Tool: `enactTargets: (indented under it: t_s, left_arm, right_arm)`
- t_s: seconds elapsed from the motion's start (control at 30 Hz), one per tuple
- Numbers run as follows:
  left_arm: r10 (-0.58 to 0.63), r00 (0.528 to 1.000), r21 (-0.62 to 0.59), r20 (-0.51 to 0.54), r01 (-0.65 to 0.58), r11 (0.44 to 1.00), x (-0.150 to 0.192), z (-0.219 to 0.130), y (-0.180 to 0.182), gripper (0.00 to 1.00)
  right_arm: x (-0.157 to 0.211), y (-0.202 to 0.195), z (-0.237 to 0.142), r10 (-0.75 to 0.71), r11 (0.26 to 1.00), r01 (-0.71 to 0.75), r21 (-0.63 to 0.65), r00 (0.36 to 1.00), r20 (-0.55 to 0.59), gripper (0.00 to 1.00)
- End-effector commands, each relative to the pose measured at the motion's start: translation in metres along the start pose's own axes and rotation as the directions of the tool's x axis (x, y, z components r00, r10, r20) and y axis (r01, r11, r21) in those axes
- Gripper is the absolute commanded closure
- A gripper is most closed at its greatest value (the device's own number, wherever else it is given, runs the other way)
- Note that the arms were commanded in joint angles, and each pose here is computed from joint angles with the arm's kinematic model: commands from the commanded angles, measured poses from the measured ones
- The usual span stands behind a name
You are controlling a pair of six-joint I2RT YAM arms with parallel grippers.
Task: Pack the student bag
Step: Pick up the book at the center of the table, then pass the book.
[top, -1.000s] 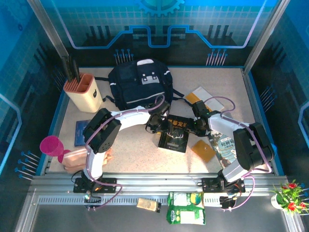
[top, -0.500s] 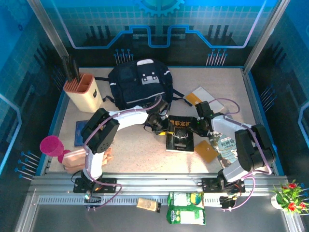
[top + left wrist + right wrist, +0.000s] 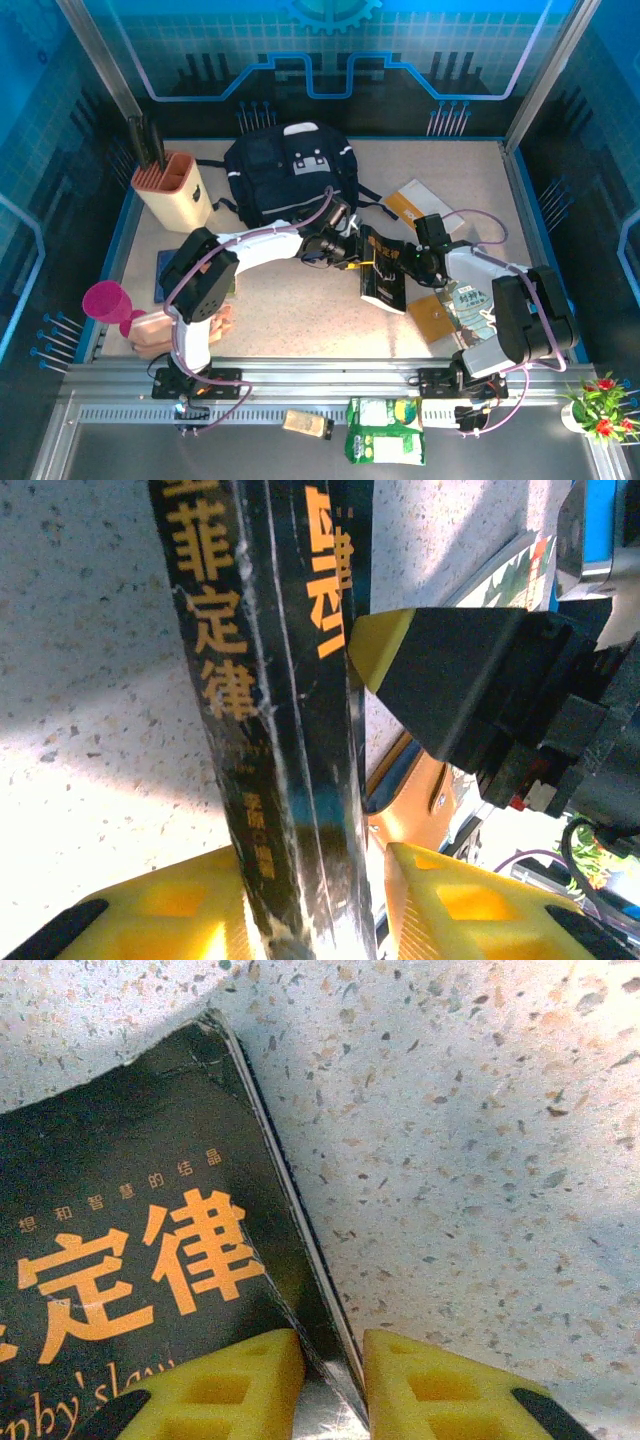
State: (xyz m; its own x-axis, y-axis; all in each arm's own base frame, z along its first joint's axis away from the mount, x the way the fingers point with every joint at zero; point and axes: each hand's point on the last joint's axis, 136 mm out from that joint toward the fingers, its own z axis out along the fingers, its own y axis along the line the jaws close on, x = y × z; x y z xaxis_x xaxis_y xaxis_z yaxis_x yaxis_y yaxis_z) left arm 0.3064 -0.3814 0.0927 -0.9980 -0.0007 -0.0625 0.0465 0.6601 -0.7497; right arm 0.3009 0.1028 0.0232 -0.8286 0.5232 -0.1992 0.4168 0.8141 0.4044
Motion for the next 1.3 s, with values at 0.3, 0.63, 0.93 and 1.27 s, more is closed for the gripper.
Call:
enactTargets:
  t_s: [0.3,0.63,0.93,1.27]
  left_arm:
    - [0.006,1.000,0.060,-0.001,-0.006,0.998,-0.010,0.011,-0.017,0.76]
    - [0.015,0.981,0.174,0.191,-0.049,0.983,-0.060,-0.072,-0.028,0.88]
    - [-0.166,0.876,0.333,0.454,0.006,0.943,-0.110,-0.175,-0.011,0.91]
    - [-0.419,0.706,0.501,0.571,0.104,0.859,-0.135,-0.220,0.007,0.92]
  right_arm:
    - [0.014,0.001,-0.003,0.012,0.999,-0.016,-0.051,0.997,-0.081,0.69]
    - [-0.027,0.055,-0.053,0.029,0.963,-0.005,-0.268,0.996,0.087,0.33]
    - [-0.039,0.140,-0.085,0.128,0.825,-0.070,-0.560,0.990,0.065,0.17]
    - [-0.017,0.234,-0.103,0.184,0.619,-0.145,-0.772,0.982,-0.037,0.00]
